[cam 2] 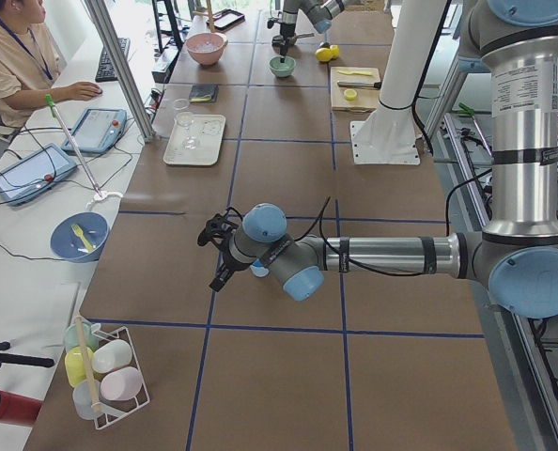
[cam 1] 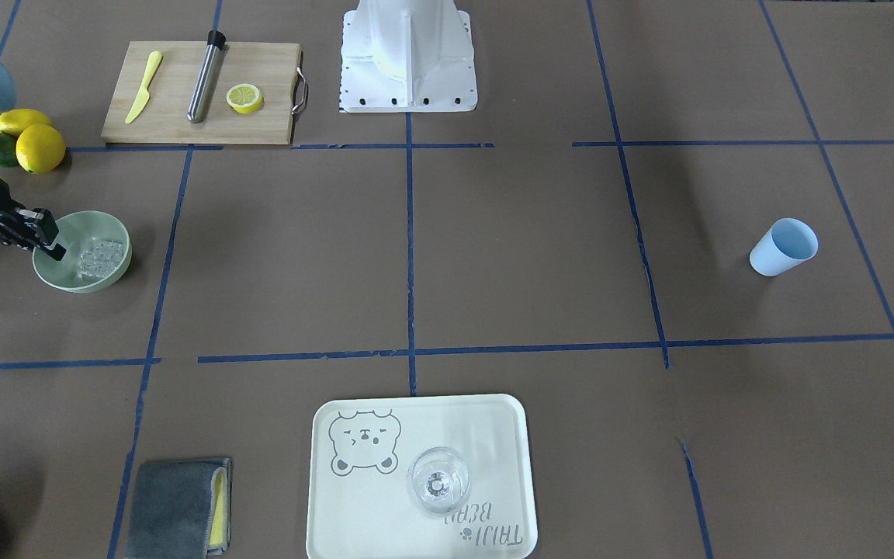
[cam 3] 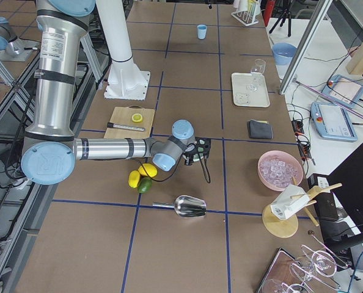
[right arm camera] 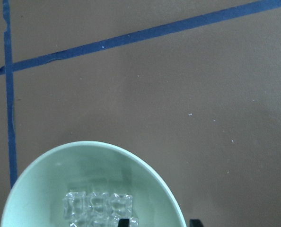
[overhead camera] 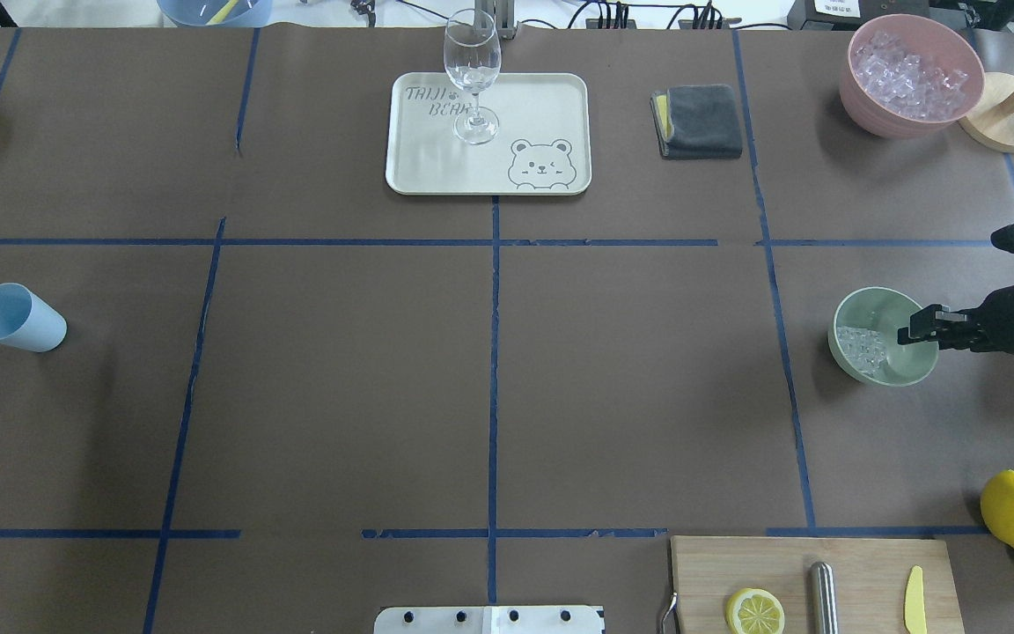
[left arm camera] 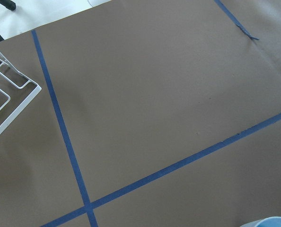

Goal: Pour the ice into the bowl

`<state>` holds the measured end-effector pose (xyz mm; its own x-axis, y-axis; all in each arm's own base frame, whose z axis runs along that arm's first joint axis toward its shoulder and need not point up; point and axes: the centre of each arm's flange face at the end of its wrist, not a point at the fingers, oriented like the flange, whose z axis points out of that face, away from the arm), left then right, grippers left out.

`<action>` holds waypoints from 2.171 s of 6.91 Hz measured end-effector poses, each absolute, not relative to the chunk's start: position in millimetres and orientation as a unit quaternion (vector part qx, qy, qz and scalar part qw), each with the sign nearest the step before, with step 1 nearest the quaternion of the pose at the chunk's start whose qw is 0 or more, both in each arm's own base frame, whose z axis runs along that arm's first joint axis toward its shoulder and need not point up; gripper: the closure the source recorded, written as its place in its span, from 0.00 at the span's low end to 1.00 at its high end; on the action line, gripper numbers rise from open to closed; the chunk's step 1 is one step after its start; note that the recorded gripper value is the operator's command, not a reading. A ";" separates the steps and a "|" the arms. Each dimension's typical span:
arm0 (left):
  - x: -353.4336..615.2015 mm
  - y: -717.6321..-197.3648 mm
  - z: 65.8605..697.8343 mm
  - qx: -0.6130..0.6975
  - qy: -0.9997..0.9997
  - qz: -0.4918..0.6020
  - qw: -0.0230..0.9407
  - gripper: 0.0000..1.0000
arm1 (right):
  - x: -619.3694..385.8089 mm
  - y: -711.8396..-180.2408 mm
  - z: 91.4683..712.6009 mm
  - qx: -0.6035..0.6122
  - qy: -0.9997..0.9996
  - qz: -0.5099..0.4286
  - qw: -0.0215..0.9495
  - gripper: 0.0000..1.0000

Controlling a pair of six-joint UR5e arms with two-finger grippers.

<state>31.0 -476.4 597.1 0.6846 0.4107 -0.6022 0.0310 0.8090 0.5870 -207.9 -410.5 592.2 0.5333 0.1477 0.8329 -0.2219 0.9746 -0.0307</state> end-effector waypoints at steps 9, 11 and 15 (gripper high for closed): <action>-11.6 -492.4 572.7 0.153 0.404 0.093 0.897 0.00 | 35.0 -501.7 602.0 0.048 -0.389 -0.014 0.920 0.00; -68.9 -484.4 593.4 0.124 0.388 0.103 0.908 0.00 | 36.3 -501.4 594.5 0.041 -0.388 -0.034 0.920 0.00; -89.4 -467.0 602.2 0.087 0.393 0.083 0.912 0.00 | 36.8 -491.6 589.7 0.041 -0.384 -0.043 0.921 0.00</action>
